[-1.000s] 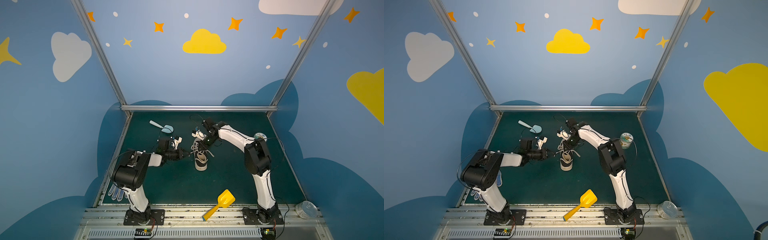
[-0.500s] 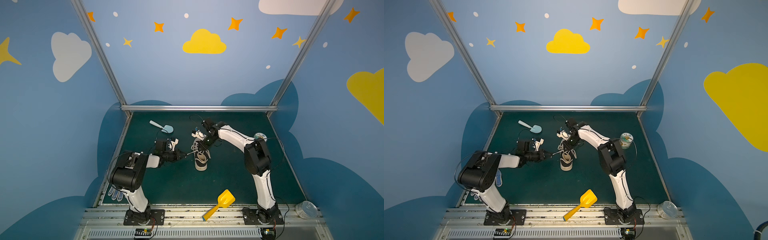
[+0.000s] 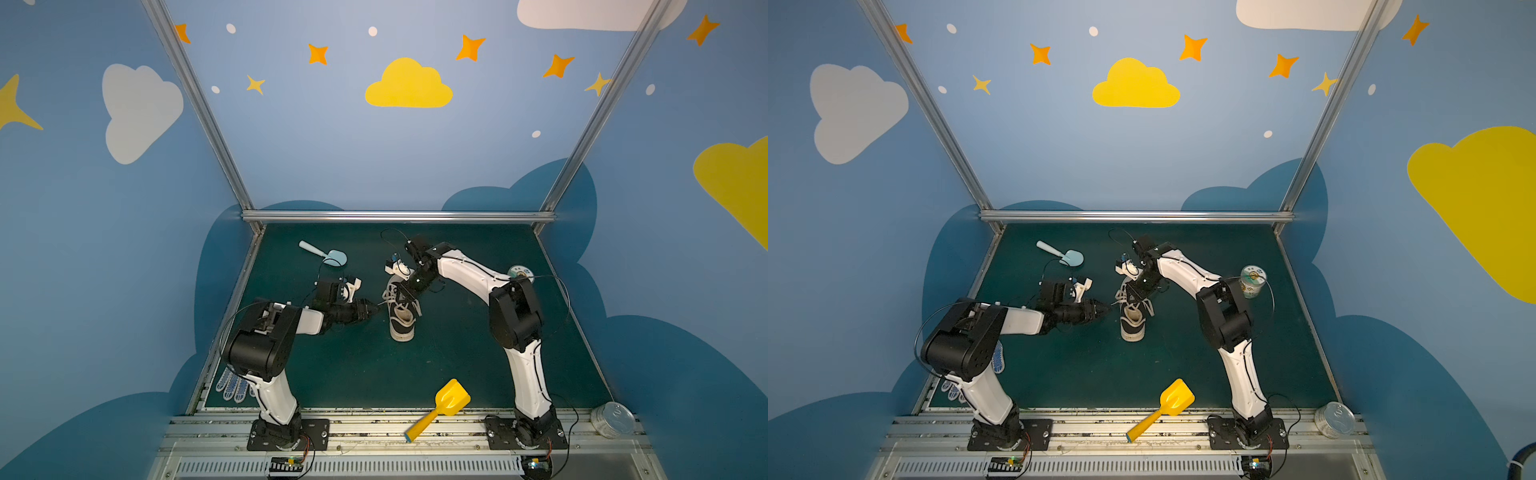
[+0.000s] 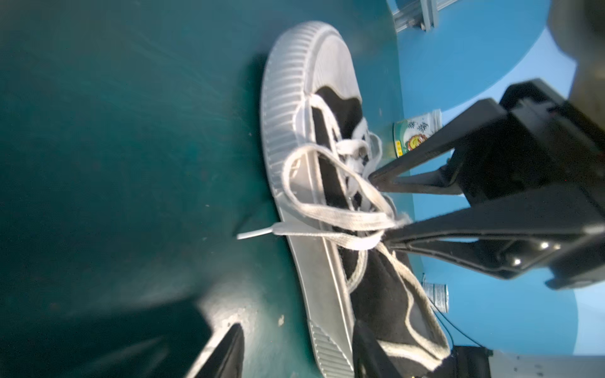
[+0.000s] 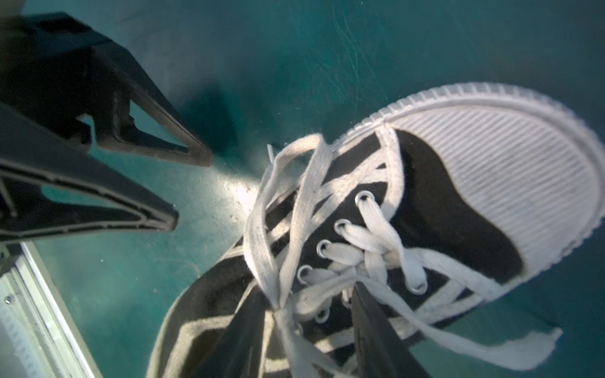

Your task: Tie the shoes

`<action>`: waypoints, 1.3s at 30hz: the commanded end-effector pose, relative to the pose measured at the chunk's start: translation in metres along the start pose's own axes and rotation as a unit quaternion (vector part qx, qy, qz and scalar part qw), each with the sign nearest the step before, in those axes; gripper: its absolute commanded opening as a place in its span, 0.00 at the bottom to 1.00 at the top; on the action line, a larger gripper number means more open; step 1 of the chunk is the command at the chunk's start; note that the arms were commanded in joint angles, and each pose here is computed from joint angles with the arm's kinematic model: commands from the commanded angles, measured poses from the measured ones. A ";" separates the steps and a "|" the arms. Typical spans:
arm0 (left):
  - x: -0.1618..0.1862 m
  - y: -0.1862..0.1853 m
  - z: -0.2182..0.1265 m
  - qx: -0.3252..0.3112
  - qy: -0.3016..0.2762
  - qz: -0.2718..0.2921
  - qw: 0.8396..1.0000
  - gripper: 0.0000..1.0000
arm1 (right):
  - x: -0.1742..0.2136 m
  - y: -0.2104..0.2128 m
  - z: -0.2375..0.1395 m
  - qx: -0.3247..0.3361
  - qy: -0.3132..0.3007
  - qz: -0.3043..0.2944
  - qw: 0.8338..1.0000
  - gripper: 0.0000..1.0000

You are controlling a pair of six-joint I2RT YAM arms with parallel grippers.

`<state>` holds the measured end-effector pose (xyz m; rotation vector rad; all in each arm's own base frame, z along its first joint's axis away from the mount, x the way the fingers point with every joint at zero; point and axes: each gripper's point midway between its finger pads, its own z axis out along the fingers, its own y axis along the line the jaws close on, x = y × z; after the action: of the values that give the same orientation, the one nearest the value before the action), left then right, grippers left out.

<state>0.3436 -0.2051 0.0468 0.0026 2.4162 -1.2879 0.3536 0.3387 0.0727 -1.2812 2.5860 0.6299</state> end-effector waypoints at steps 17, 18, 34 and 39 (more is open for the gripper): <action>-0.091 -0.077 -0.166 -0.212 -0.298 0.331 0.870 1.00 | 0.009 -0.041 -0.153 0.071 -0.222 0.120 0.965 0.87; -0.092 -0.074 -0.176 -0.236 -0.317 0.344 0.852 1.00 | 0.017 -0.053 -0.160 0.088 -0.240 0.141 0.956 0.87; -0.077 0.015 -0.206 -0.370 -0.339 0.331 0.800 1.00 | 0.156 -0.158 -0.199 0.333 -0.369 0.265 0.827 0.87; -0.083 0.045 -0.196 -0.366 -0.360 0.297 0.806 1.00 | 0.187 -0.169 -0.199 0.363 -0.357 0.277 0.815 0.88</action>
<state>0.3463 -0.0075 0.1150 0.0824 1.9504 0.0481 0.3722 0.0440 0.1254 -0.0286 2.2029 0.1748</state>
